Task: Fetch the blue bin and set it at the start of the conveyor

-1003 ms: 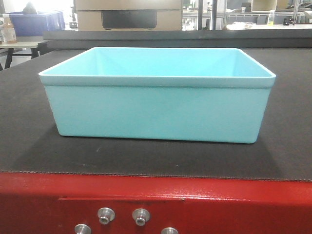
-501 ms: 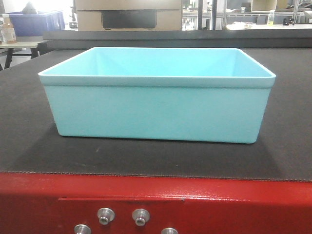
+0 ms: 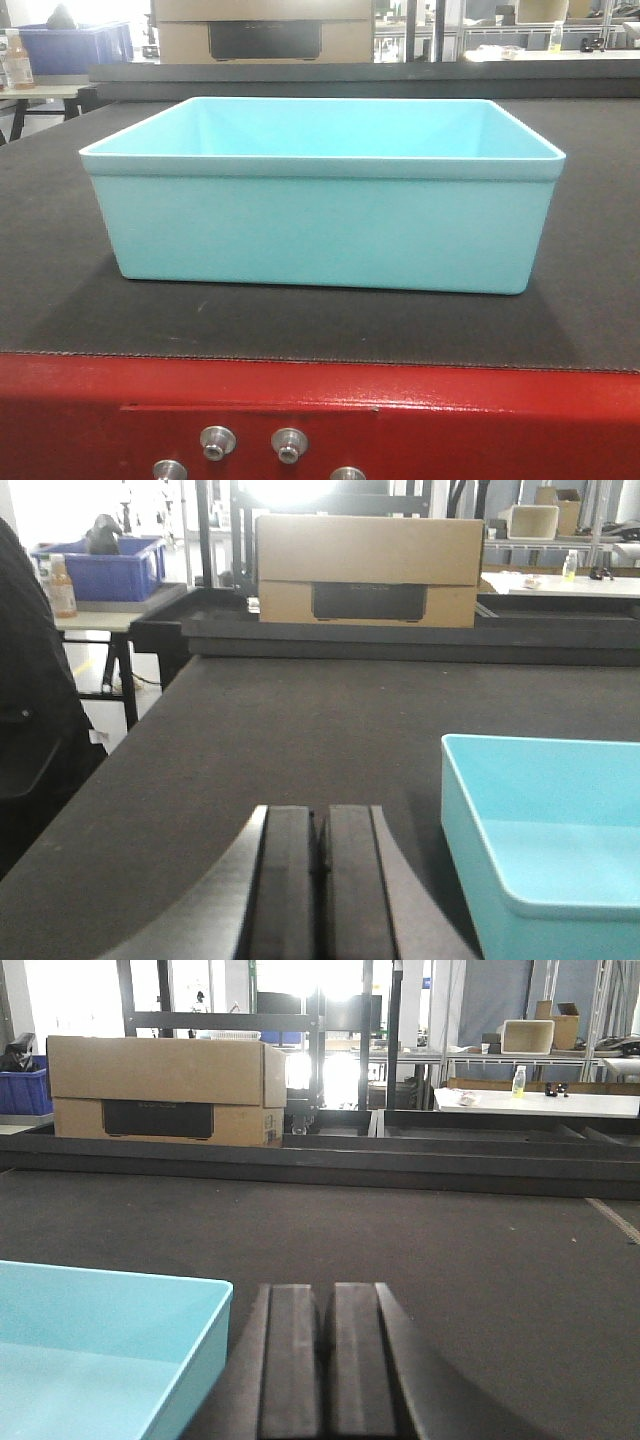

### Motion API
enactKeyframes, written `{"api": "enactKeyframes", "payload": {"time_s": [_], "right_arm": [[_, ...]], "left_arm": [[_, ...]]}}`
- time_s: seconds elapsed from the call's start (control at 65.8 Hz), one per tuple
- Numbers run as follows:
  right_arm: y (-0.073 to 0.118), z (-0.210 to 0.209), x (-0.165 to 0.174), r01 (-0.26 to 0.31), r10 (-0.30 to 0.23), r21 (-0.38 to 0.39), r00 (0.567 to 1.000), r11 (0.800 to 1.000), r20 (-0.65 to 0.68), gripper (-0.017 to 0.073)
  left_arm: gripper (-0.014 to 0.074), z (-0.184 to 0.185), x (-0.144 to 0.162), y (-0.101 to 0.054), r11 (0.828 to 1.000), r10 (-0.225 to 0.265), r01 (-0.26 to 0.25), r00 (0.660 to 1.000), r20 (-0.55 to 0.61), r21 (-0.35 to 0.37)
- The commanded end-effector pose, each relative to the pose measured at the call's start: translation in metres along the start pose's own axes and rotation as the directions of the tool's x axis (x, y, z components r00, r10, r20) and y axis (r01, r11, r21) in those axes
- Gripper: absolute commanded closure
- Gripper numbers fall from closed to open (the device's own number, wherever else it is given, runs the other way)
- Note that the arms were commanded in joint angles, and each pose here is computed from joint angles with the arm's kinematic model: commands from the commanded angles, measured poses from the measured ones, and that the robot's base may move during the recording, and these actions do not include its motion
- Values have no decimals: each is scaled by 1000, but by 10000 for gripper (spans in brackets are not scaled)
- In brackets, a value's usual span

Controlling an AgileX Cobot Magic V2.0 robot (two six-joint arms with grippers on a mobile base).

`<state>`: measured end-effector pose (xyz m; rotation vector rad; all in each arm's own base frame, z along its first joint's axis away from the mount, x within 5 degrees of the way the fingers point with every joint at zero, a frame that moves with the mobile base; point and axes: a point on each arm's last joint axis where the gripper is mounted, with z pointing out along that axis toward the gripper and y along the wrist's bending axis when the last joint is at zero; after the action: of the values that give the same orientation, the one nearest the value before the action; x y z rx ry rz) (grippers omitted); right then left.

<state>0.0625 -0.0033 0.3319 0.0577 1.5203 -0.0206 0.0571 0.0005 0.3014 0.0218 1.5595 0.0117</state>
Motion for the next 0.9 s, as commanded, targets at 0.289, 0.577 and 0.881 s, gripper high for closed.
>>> {"api": "enactKeyframes", "payload": {"time_s": [0.289,0.577,0.881], "right_arm": [[0,-1,-2,16,-16,5,999,1000,27,721],[0,-1,-2,16,-16,5,999,1000,29,721],[0,-1,-2,16,-16,5,999,1000,29,721]], "left_arm": [[704,-2,93,-1,999,-32,32,999,26,-33],[704,-2,93,-1,999,-32,32,999,23,-33],[704,-2,93,-1,999,-32,32,999,23,-33]]}}
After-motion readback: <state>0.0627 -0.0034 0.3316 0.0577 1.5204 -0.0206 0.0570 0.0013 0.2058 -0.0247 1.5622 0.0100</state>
